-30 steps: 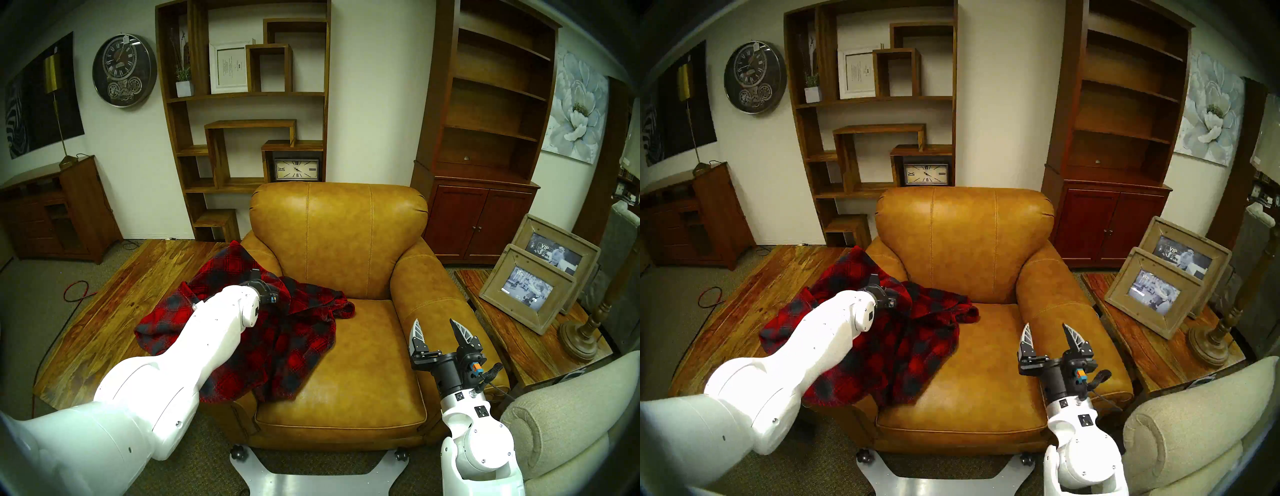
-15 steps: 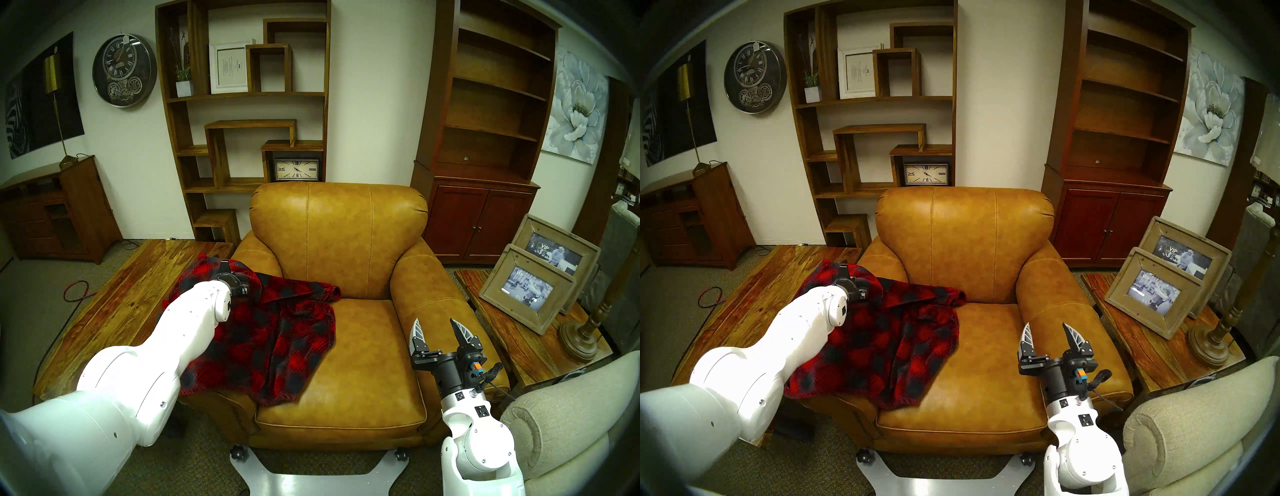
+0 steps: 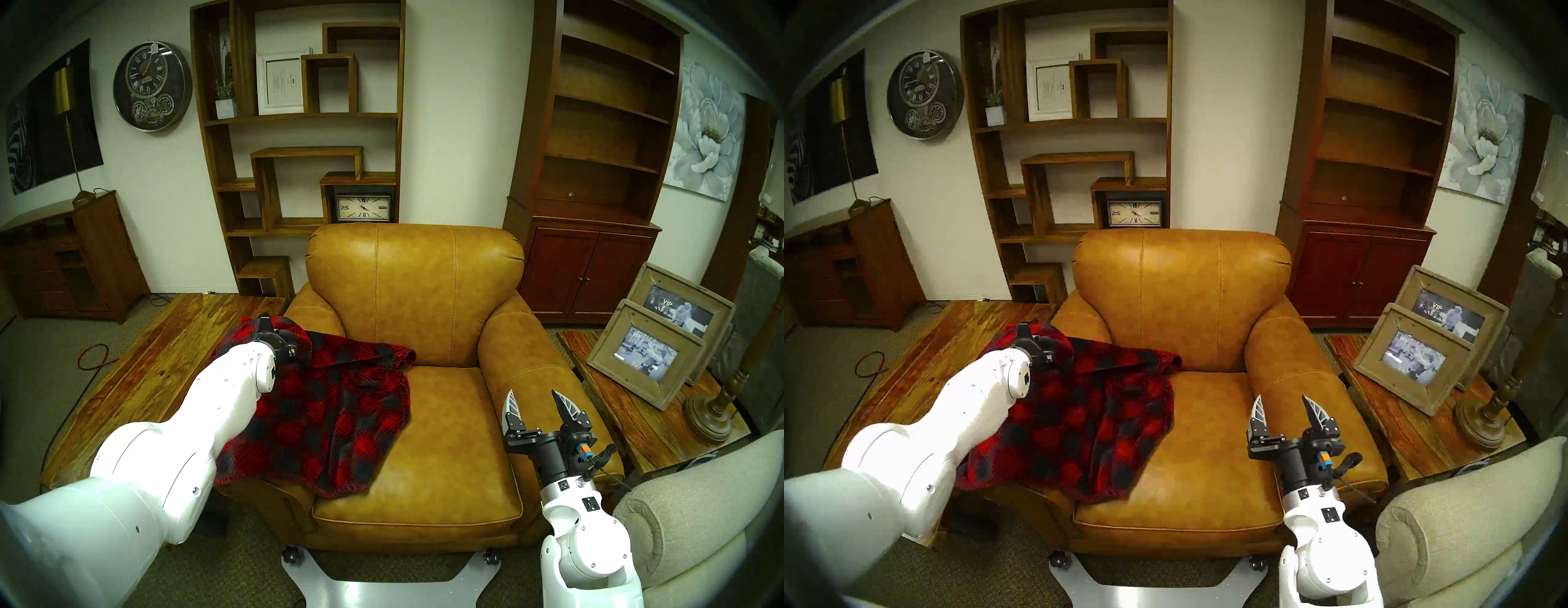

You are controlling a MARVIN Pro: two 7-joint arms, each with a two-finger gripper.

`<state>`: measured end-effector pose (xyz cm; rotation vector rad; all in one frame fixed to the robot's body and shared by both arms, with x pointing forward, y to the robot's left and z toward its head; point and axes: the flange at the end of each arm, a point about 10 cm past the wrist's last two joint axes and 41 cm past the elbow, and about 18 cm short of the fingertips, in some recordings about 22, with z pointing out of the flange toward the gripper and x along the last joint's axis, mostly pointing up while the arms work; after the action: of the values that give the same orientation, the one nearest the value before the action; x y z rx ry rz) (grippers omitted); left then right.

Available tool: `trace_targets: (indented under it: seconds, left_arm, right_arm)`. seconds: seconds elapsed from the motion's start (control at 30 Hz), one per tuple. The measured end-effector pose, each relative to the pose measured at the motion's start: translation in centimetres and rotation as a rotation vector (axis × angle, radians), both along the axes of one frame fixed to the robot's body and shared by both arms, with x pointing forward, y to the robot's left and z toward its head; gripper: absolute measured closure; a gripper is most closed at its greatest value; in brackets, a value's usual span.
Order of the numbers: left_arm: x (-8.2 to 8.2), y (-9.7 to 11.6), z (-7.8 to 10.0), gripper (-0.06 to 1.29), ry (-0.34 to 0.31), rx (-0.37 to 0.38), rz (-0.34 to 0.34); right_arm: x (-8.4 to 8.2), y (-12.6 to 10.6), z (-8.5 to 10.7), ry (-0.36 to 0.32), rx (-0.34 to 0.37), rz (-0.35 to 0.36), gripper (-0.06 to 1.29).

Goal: Move the blanket from sofa and drape it over the sofa arm

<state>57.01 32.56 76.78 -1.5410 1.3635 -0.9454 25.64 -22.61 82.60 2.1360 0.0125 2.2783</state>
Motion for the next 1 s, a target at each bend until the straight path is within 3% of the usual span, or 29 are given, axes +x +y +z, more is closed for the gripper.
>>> trace_targets:
  seconds: [0.1, 0.27, 0.3, 0.33, 0.63, 1.0]
  left_arm:
    - [0.2, -0.7, 0.5, 1.14, -0.015, -0.103, -0.016]
    - [0.3, -1.9, 1.4, 0.70, -0.044, -0.250, -0.049]
    - [0.3, -2.2, 1.6, 0.41, -0.053, -0.276, -0.056]
    - [0.4, -2.6, 2.1, -0.01, -0.070, -0.320, -0.074]
    - [-0.3, -3.3, 3.2, -0.03, -0.116, -0.424, -0.142]
    - [-3.7, -3.4, 1.3, -0.03, -0.054, -0.457, -0.226]
  right_arm:
    - [0.0, 0.0, 0.0, 0.000, 0.000, 0.000, 0.01]
    - [0.0, 0.0, 0.0, 0.000, 0.000, 0.000, 0.01]
    - [0.0, 0.0, 0.0, 0.001, 0.000, 0.000, 0.01]
    - [0.0, 0.0, 0.0, 0.001, 0.001, 0.000, 0.01]
    - [0.0, 0.0, -0.2, 0.004, 0.001, 0.000, 0.01]
    - [0.0, 0.0, -0.4, 0.009, 0.002, 0.000, 0.01]
